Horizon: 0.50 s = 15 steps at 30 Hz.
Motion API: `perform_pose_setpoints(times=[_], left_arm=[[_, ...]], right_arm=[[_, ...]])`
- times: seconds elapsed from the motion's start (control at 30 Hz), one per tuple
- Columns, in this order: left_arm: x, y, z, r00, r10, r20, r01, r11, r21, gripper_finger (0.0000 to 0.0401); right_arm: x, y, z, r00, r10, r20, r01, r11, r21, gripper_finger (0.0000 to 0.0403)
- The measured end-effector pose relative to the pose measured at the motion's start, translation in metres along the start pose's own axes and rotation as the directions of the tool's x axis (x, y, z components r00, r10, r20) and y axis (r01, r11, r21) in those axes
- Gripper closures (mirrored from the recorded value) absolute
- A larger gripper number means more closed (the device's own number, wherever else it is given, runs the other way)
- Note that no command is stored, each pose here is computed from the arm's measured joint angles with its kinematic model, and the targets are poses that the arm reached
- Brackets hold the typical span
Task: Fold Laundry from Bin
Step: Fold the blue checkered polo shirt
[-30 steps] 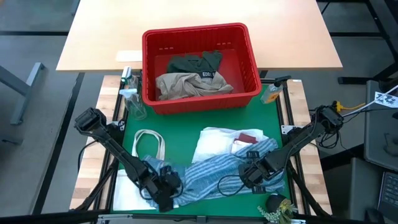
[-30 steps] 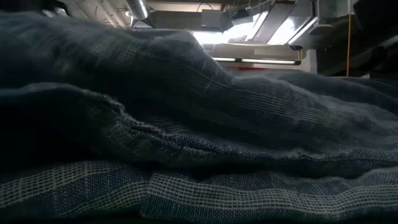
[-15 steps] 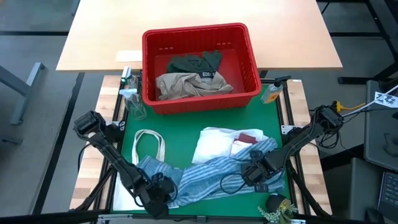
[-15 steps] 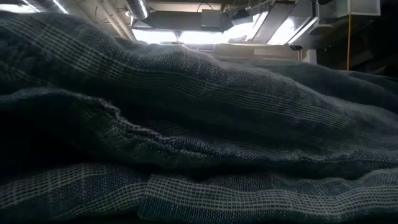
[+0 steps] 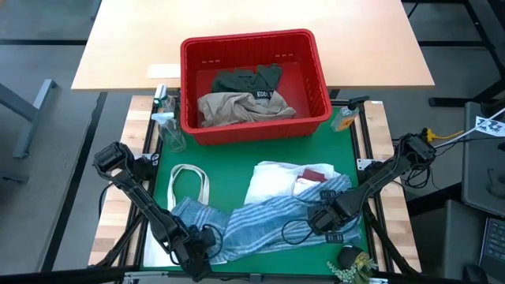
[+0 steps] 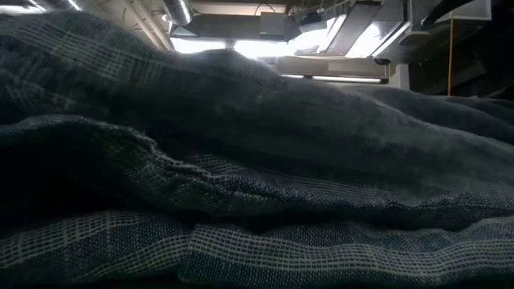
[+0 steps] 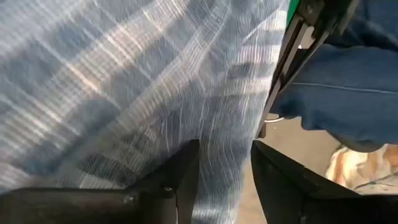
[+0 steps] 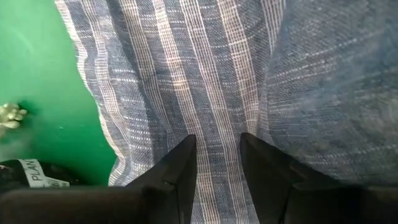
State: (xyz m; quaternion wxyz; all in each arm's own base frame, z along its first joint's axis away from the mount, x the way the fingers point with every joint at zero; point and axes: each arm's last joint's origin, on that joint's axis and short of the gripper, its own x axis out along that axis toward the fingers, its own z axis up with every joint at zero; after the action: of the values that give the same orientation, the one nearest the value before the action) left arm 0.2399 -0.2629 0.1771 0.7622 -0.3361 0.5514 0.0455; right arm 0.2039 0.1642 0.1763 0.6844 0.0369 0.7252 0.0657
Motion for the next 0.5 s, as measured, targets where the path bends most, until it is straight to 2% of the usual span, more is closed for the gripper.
perform_pose_setpoints(times=[0.23, 0.5], left_arm=[[-0.001, 0.003, -0.013, 0.999, 0.051, -0.018, -0.050, 0.998, 0.038, 0.0271], [-0.002, 0.004, -0.022, 0.997, 0.065, -0.039, -0.063, 0.997, 0.038, 0.0306]], right_arm=[[0.000, -0.001, -0.002, 1.000, -0.012, -0.017, 0.012, 1.000, 0.000, 0.0276], [-0.001, -0.001, -0.002, 1.000, -0.014, -0.019, 0.013, 1.000, -0.023, 0.0276]])
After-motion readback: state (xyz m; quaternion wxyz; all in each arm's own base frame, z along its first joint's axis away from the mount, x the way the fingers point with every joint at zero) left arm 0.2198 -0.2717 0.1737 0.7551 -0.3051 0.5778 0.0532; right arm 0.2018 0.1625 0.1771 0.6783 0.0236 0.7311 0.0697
